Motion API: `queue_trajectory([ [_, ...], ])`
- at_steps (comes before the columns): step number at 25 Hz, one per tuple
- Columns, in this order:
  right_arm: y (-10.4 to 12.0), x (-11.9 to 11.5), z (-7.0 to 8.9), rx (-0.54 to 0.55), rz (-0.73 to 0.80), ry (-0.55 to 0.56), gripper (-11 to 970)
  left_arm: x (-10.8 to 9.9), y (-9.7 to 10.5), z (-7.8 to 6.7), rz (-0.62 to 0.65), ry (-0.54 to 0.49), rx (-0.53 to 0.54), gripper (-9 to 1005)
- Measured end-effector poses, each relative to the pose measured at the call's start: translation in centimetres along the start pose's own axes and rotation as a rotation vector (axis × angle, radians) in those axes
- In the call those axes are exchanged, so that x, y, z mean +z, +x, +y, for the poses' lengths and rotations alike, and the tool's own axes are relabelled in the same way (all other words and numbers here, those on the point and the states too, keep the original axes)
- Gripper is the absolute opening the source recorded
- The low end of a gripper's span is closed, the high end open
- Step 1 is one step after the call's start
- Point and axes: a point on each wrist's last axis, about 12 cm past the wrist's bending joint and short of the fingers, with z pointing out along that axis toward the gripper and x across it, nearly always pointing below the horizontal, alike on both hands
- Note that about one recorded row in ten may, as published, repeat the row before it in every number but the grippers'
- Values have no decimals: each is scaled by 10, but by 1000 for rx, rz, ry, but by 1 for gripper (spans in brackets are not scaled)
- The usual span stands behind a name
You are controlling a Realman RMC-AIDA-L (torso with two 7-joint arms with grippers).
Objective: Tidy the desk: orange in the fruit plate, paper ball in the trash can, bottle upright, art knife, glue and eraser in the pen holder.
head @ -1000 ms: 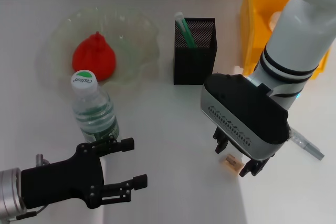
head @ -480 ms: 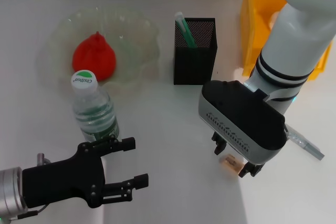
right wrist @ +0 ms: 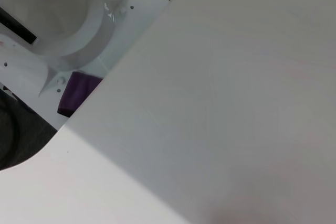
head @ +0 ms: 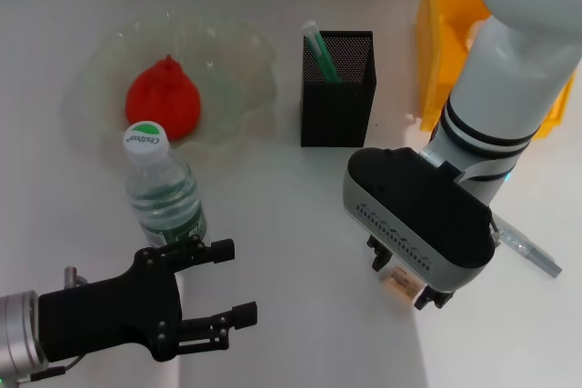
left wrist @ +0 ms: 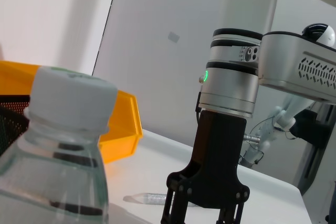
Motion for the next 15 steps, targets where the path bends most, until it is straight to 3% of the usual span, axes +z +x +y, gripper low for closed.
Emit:
queue_trajectory([
  [14,0,3,1,12,4,3,502,0,0,0,0,0,0,842],
  [15,0,3,1,12,4,3,467,0,0,0,0,0,0,842],
])
